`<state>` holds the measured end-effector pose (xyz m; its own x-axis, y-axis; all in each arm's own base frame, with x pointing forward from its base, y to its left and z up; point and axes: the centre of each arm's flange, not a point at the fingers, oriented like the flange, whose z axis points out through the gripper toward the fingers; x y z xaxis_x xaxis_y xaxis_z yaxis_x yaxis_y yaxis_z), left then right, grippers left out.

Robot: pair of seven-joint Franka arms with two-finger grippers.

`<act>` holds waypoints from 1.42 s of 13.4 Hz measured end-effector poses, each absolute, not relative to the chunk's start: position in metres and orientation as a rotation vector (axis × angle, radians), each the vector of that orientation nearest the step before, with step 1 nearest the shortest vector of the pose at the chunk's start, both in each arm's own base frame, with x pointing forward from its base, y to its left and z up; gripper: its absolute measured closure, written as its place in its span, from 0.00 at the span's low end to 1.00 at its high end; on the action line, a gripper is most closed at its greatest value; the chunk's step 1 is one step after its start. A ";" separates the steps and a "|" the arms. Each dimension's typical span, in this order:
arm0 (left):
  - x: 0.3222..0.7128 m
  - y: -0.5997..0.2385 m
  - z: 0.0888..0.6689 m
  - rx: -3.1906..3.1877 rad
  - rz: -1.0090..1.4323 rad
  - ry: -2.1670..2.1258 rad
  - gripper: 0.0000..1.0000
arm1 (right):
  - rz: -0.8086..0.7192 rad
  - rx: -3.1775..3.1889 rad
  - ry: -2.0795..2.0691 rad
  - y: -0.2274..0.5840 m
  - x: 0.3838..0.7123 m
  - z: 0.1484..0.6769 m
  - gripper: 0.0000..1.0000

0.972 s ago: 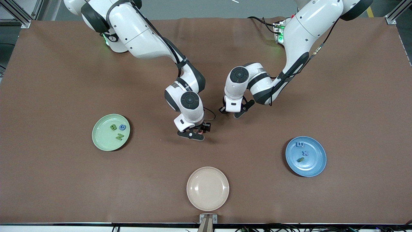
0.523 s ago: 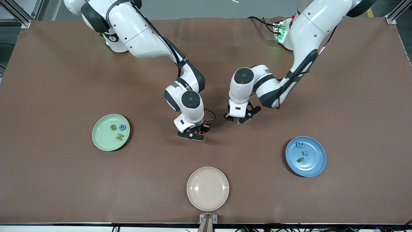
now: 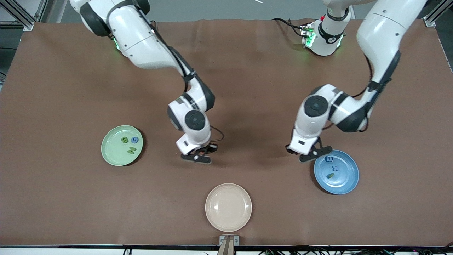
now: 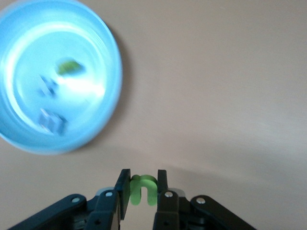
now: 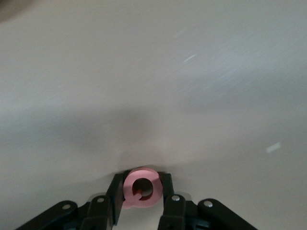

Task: Sort upper and lower case letters into plates
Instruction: 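Place the n on the blue plate while the right gripper places Q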

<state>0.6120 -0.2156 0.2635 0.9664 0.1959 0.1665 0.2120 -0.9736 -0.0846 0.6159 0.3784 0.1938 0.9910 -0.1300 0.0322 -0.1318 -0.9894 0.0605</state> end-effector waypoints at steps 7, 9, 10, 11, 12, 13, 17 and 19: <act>0.656 -0.070 0.242 -3.009 -0.137 0.169 0.74 | -0.095 3.059 0.183 0.119 0.635 0.257 0.63; 0.657 -0.058 0.229 -3.021 -0.111 0.191 0.74 | -0.103 3.068 0.258 0.060 0.625 0.247 0.63; 0.658 -0.055 0.226 -3.024 -0.105 0.188 0.74 | -0.105 3.078 0.277 0.040 0.620 0.238 0.63; 0.659 -0.051 0.224 -3.022 -0.102 0.186 0.74 | -0.111 3.097 0.293 0.027 0.615 0.230 0.63; 0.660 -0.047 0.223 -3.017 -0.101 0.200 0.74 | -0.119 3.117 0.299 0.021 0.611 0.224 0.63; 0.662 -0.043 0.224 -3.012 -0.104 0.219 0.74 | -0.131 3.134 0.300 0.020 0.608 0.220 0.63; 0.668 -0.028 0.226 -2.997 -0.112 0.235 0.65 | -0.135 3.156 0.308 0.030 0.607 0.216 0.63; 0.670 -0.030 0.229 -2.998 -0.122 0.238 0.48 | -0.128 3.156 0.304 0.029 0.608 0.217 0.53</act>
